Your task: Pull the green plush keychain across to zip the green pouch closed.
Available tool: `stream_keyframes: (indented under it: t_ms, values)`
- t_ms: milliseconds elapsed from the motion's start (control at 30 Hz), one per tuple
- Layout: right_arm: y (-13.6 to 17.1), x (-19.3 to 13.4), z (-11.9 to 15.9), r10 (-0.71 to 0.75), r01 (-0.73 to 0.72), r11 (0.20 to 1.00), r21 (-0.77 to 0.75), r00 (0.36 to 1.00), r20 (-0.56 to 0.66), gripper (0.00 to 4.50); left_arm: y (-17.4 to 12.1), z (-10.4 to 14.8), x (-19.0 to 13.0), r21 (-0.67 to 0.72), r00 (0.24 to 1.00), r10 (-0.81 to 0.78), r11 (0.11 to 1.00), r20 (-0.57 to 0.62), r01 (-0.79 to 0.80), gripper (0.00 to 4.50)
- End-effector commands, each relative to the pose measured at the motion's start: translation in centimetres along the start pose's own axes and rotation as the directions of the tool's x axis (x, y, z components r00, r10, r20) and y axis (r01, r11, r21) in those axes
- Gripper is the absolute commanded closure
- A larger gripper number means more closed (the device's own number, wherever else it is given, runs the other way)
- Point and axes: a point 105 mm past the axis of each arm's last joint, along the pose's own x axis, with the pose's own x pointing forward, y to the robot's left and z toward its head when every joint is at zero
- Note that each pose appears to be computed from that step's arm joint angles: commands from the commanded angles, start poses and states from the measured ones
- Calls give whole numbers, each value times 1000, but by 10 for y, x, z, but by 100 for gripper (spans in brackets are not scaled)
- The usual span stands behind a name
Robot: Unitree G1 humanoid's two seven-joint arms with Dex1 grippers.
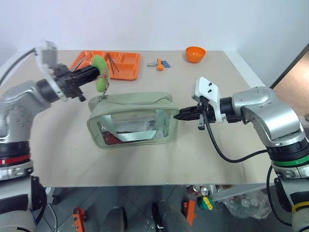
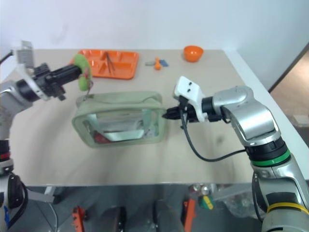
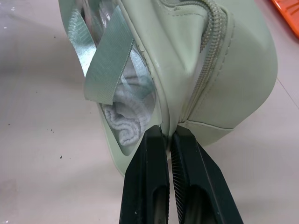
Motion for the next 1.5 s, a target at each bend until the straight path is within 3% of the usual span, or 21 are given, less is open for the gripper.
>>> stream_keyframes:
  t_ms: [33, 100, 200, 533, 900, 1267, 1400, 1500]
  values:
    - [0, -5, 14, -17, 18, 999, -47, 999, 31, 450, -13, 0, 20, 104, 995, -75, 991, -61, 81, 447]
    - [1, -6, 13, -23, 24, 999, -41, 999, 31, 450, -17, -19, 26, 127, 985, -98, 985, -145, 117, 447]
    - [3, -7, 12, -26, 27, 999, -37, 999, 27, 450, -18, -26, 28, 110, 977, -123, 984, -173, 143, 353]
    - [4, -6, 12, -28, 29, 999, -28, 999, 31, 450, -43, -11, 21, 82, 949, -263, 956, -174, 280, 12]
    - [5, -3, 14, -18, 19, 999, -32, 999, 44, 450, -29, -7, -19, 96, 948, -169, 975, -272, 201, 3]
    - [6, -2, 17, -10, 12, 999, -41, 999, 49, 450, -24, 16, -25, 53, 980, -139, 988, -144, 148, 3]
    - [6, -3, 16, -12, 14, 999, -41, 999, 46, 450, -26, 30, -44, 24, 989, -127, 991, -81, 129, 3]
    - [5, -3, 15, -13, 15, 999, -39, 999, 45, 450, -20, 27, -64, -12, 995, -69, 998, -76, 68, 3]
